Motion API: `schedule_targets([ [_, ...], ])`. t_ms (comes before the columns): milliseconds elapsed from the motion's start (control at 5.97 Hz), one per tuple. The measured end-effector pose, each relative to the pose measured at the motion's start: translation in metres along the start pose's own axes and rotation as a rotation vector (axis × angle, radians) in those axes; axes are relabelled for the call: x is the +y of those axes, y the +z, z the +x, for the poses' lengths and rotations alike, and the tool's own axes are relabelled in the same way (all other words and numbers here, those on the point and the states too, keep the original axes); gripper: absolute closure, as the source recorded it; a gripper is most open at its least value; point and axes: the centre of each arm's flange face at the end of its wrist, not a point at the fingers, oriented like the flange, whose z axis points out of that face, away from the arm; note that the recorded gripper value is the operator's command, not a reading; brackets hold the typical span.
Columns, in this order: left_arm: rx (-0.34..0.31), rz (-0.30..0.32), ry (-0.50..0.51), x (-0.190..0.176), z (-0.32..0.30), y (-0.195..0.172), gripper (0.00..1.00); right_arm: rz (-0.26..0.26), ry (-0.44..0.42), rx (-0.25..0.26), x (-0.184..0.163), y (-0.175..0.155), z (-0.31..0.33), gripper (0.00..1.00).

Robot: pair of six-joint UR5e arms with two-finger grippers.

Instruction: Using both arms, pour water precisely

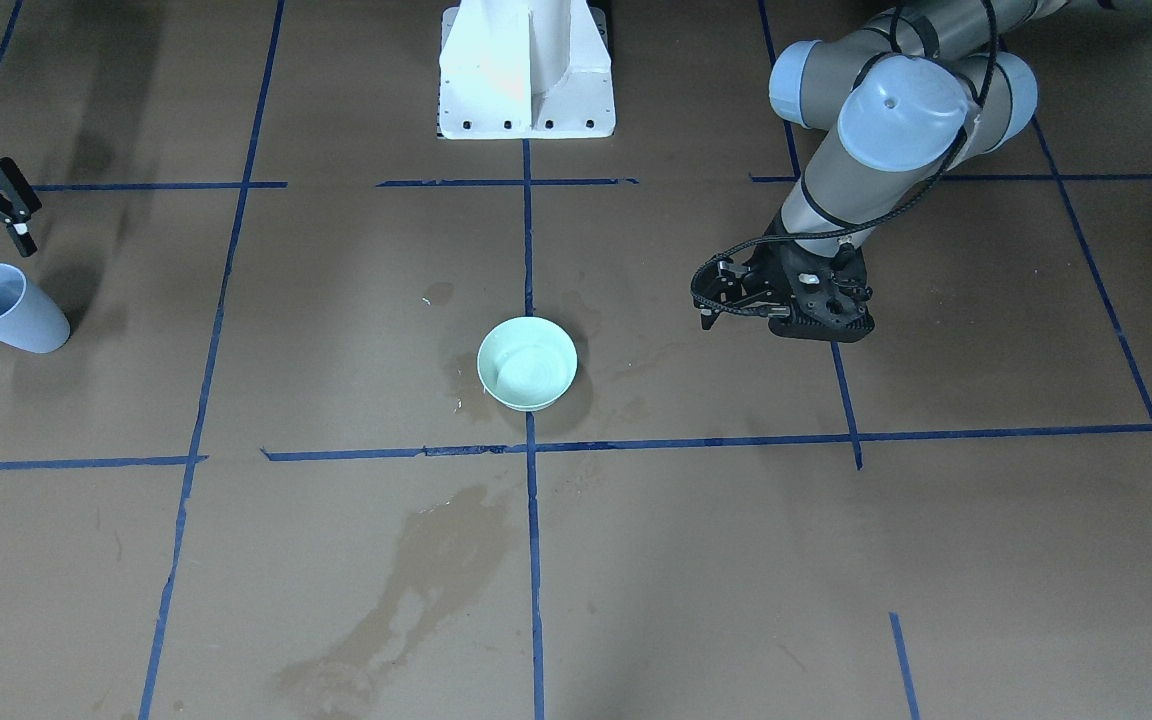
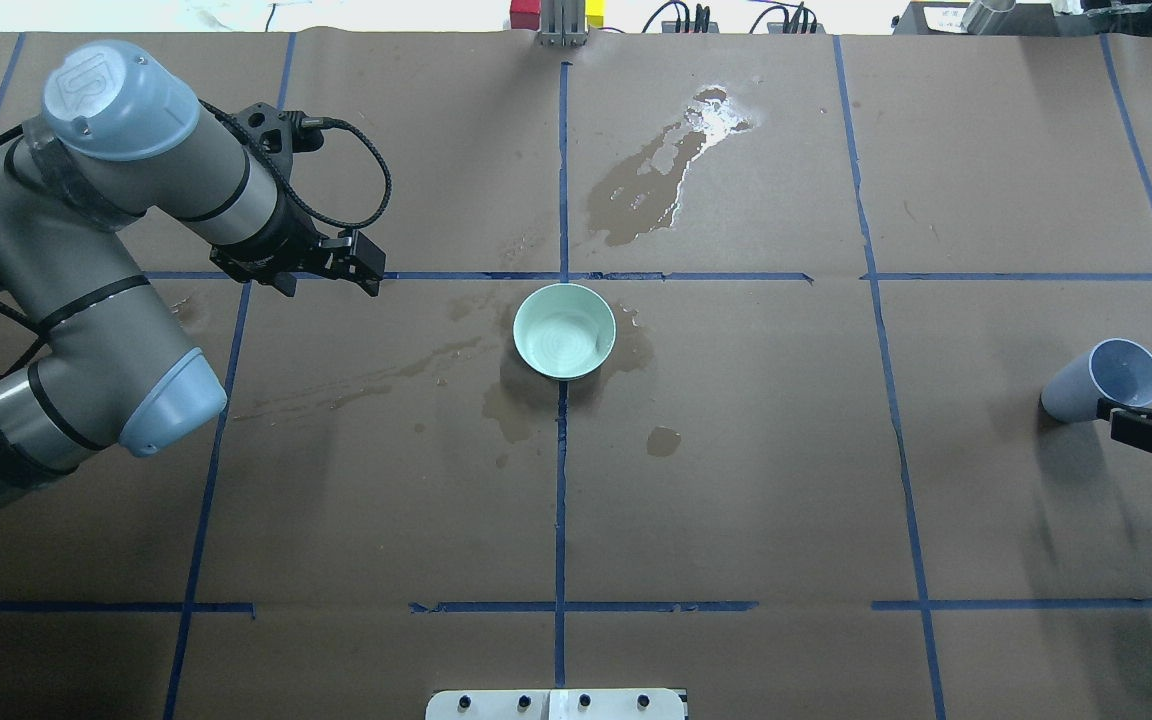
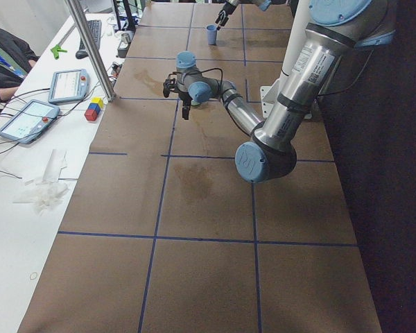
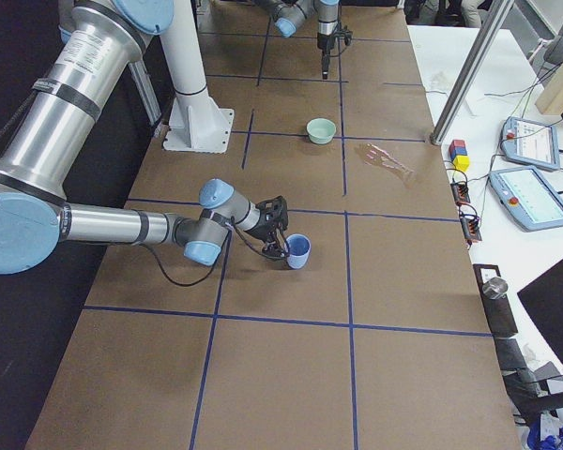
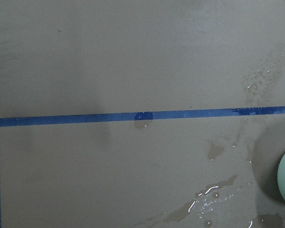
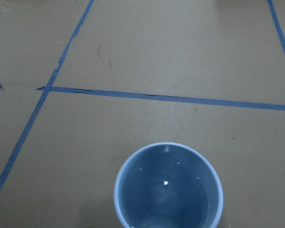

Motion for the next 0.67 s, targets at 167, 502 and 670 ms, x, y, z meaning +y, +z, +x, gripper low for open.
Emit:
schedule_targets([
  [167,0.000,0.000,0.000,0.000,0.000,0.000,0.00,0.034,-0.016,0.015,0.014,0.009,0.003,0.00],
  [502,0.001,0.000,-0.004,0.000,0.000,0.000,0.00,0.112,-0.058,0.030,0.042,0.026,0.008,0.00],
  [670,0.001,0.000,-0.008,0.000,0.000,0.000,0.00,0.137,-0.091,0.040,0.053,0.033,0.007,0.00],
])
